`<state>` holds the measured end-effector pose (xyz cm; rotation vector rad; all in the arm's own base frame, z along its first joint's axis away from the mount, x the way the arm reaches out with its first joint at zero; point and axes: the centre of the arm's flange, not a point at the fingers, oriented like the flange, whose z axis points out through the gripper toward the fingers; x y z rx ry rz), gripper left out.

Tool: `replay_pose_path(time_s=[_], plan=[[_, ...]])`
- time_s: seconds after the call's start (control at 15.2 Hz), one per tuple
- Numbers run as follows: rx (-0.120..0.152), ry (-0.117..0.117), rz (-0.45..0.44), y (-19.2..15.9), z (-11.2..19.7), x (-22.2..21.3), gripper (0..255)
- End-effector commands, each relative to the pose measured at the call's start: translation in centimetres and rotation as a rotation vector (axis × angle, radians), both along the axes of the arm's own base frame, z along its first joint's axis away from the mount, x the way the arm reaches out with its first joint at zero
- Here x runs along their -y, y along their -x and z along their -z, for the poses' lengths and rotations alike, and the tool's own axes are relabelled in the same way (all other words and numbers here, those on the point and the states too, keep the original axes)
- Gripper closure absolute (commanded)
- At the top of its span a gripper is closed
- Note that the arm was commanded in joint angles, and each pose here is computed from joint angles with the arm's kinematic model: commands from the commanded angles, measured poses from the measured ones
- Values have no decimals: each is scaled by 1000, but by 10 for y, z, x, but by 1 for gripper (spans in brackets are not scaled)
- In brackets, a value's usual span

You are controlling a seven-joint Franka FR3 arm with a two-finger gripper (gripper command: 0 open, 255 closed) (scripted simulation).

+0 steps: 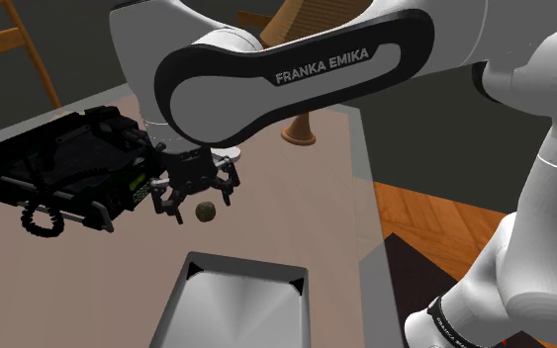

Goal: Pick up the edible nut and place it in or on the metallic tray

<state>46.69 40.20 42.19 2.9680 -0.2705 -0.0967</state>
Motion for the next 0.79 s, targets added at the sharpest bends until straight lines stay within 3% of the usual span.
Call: replay_pose_path(time_s=[0.0,0.2,0.26,0.73], plan=[[0,0,0,0,0,0,0],[0,0,0,0,0,0,0],[0,0,0,0,0,0,255],[0,0,0,0,0,0,255]])
